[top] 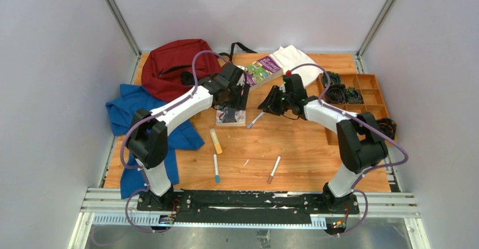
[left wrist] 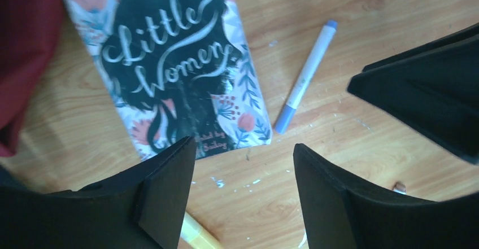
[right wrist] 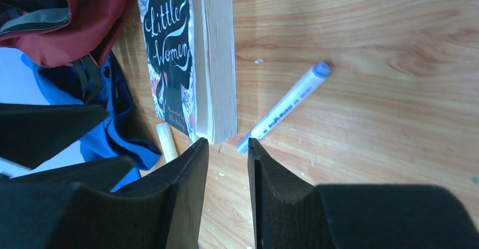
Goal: Pack the student bag
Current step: Move the book to the center of the board, then pick up the book from the center of the board.
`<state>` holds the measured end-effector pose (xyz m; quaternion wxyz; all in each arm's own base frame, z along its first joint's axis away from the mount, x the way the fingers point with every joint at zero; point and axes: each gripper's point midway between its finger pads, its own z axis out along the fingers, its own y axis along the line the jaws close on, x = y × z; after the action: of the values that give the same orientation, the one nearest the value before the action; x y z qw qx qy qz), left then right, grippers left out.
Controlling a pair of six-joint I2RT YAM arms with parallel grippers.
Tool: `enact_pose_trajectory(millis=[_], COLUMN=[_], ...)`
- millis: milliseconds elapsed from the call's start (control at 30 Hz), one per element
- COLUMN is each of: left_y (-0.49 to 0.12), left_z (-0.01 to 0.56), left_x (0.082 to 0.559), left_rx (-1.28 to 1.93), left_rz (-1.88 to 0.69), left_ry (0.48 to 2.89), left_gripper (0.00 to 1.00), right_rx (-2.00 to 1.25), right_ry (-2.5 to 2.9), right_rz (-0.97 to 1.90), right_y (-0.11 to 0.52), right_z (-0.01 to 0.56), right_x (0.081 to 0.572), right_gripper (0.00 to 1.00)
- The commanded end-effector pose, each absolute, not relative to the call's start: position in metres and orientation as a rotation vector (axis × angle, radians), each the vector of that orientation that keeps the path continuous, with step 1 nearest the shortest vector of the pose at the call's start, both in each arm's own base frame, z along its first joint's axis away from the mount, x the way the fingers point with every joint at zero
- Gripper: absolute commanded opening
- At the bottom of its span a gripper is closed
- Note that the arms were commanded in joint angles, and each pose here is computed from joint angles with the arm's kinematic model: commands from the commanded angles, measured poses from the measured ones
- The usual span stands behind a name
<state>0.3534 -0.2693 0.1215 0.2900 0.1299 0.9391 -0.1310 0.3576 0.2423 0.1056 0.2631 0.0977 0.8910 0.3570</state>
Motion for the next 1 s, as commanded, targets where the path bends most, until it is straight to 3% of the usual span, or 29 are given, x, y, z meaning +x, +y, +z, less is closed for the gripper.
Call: enact_pose_trajectory(millis=[0,67,167,433,667,967], left_y=[-0.238,-0.224,-0.208,-0.191,-0.204,-0.213], left_z=[0.157,0.145,0.124,0.065,0.043,0.037], left_x=[0.373,0.375,0.374,0.359,0.361,0.36], left_rx=[0.17,0.097,0.011,-0.083,-0.113,-0.052], left_rz=[-0.208,-0.193,-0.195,-0.264,-0.475,-0.543], left_ry=[2.428,2.471,2.504,2.566,2.598,2.616], left_gripper=[0.69,0.68,0.7,0.72,0.71,0.69], right_rx=[0.143,0.115,0.069,0.001,-0.024,-0.04], right_ry=[2.445,2.449,2.455,2.526,2.587,2.555], right_rz=[0.993,1.007,1.064,1.09,1.16,1.291], right_y=[0.276,0.287,0.301,0.324,0.337,0.348], right_z=[0.103,0.101,0.095,0.067,0.042,0.052], right_x=[0.363,0.371,0.378,0.389,0.387,0.376], right_gripper=[0.38,0.47,0.75,0.79,0.68,0.27])
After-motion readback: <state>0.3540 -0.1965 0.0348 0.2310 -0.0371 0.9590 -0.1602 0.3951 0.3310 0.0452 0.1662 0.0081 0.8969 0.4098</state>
